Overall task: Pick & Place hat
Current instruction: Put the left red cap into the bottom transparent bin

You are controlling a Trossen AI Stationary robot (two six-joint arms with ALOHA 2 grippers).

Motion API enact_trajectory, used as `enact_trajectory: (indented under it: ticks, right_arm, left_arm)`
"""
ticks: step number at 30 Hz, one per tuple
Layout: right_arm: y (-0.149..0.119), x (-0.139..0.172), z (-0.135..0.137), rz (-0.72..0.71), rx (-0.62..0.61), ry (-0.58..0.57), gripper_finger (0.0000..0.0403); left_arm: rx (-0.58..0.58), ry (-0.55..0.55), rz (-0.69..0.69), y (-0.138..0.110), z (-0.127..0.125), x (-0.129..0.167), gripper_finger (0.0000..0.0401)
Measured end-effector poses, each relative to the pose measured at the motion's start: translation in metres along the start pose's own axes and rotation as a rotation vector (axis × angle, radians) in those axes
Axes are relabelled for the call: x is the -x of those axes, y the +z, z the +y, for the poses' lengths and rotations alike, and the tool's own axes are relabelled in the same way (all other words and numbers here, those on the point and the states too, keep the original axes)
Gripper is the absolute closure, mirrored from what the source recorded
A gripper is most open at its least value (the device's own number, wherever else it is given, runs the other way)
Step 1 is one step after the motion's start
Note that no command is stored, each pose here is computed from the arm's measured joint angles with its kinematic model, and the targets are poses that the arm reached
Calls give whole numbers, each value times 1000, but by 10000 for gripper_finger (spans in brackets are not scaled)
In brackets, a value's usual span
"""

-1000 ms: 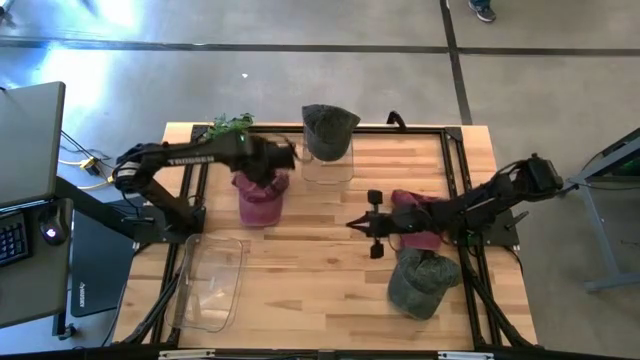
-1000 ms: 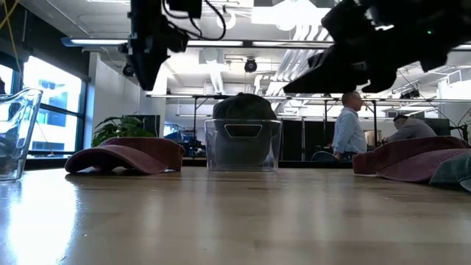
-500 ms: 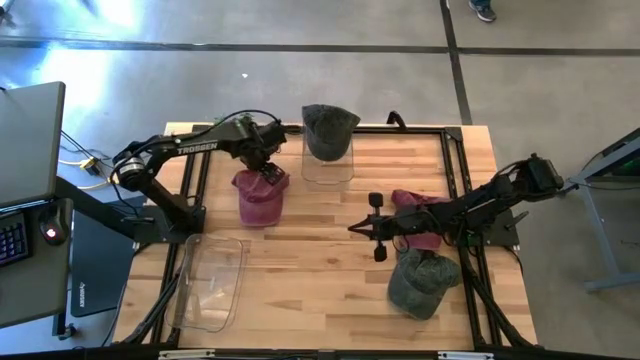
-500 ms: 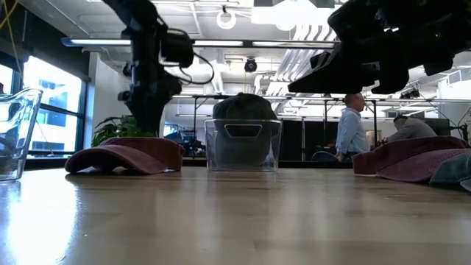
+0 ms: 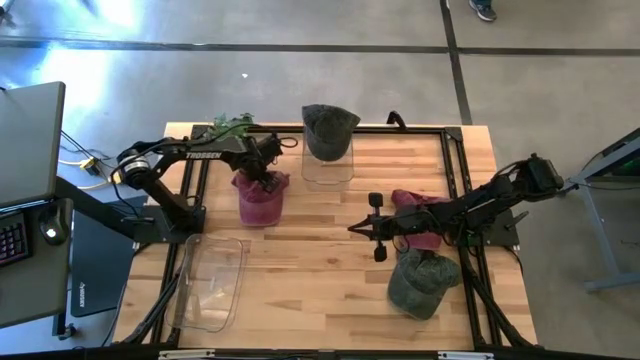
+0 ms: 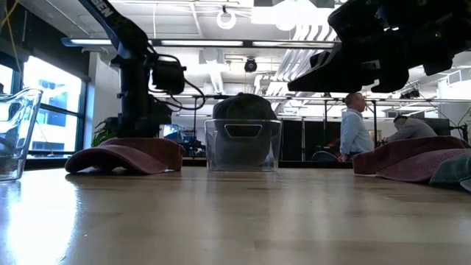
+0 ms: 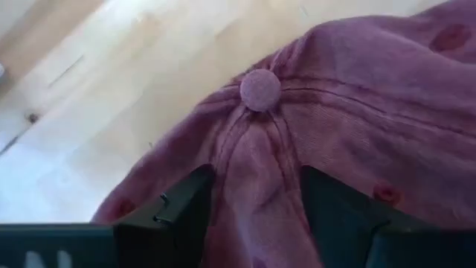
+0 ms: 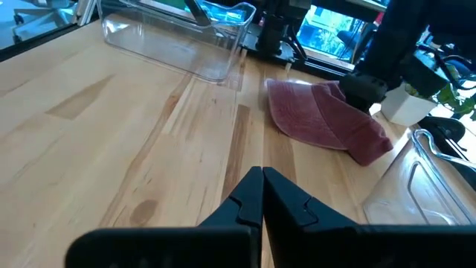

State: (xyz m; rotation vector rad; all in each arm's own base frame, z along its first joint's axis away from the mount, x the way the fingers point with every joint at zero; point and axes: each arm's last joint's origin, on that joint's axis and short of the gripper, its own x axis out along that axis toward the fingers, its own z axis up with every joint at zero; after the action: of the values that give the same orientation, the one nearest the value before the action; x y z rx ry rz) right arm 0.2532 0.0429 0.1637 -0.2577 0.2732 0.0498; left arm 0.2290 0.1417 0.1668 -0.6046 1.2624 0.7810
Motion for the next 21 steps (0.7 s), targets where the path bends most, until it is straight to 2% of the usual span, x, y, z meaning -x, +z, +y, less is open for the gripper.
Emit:
enact_trajectory:
  ticks: [6,10,12,15,18,21]
  right_arm:
    - [1,0,0,-6,-12,-4,398]
    - [1,0,0,-5,-22,-4,401]
    - [1,0,0,-6,-31,-4,398]
    - [1,0,0,-6,-39,-5,397]
    - [1,0,-1,-4,-38,-17,400]
    - [1,0,-1,-7,-39,-24,399]
  left_arm:
    - [-22,-66,5,6,-6,-14,315]
    - [-19,-57,2,7,-6,-13,388]
    - [-18,-43,-5,8,-8,-9,389]
    - [-46,-8,-41,8,-14,13,392]
    - [-76,26,-88,4,-23,42,397]
    - [-93,11,-212,2,-38,78,398]
